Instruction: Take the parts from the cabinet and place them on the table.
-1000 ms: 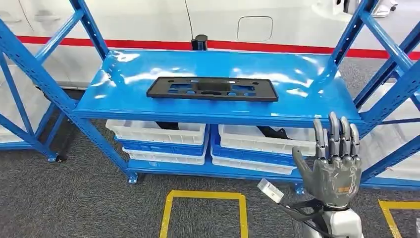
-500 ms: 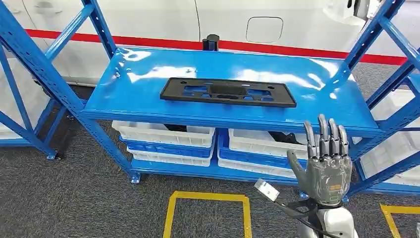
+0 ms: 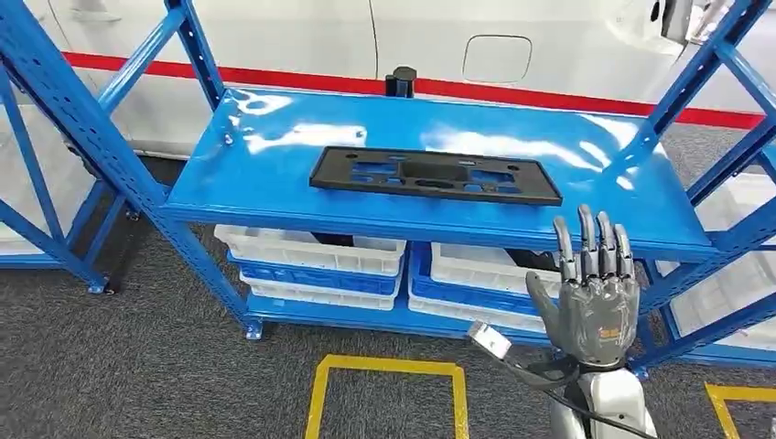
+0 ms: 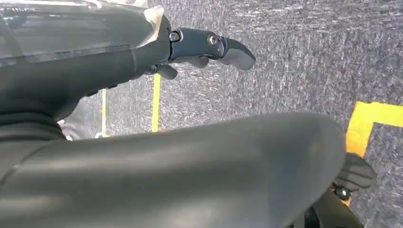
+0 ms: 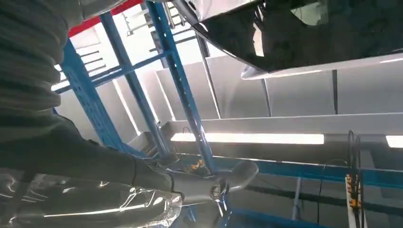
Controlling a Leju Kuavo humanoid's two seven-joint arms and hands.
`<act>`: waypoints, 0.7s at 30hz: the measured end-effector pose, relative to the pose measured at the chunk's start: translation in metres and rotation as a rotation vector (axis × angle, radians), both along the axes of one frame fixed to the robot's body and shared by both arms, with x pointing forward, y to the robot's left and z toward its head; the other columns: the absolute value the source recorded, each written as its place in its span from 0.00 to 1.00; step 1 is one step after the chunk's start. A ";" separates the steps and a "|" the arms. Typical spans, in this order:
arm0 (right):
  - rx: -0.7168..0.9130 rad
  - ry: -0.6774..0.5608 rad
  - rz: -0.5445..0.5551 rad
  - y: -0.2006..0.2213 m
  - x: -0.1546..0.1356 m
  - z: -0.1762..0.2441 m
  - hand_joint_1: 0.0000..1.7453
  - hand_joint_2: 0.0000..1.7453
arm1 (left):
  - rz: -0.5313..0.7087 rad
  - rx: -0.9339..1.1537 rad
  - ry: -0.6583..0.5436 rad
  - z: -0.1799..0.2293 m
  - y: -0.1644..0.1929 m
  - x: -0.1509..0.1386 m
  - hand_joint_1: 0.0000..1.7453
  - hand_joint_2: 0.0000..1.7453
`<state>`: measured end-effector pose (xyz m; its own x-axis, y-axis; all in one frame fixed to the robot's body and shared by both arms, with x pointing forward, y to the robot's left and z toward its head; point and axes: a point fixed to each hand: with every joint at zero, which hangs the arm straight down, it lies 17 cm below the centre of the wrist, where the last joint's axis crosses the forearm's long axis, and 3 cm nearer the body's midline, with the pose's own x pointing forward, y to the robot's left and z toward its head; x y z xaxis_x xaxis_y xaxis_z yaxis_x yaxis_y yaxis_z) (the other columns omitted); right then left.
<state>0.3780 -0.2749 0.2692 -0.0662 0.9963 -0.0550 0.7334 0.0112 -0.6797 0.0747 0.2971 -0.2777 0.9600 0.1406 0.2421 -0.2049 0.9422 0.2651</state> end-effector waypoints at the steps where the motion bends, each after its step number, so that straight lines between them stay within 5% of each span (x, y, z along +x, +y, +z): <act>1: 0.000 0.004 0.000 0.000 0.000 -0.002 0.00 1.00 | 0.001 0.000 0.003 0.000 0.000 -0.001 0.00 0.00; 21: 0.007 0.013 -0.002 0.001 0.001 -0.005 0.00 1.00 | -0.010 0.004 -0.003 0.000 0.002 0.000 0.00 0.00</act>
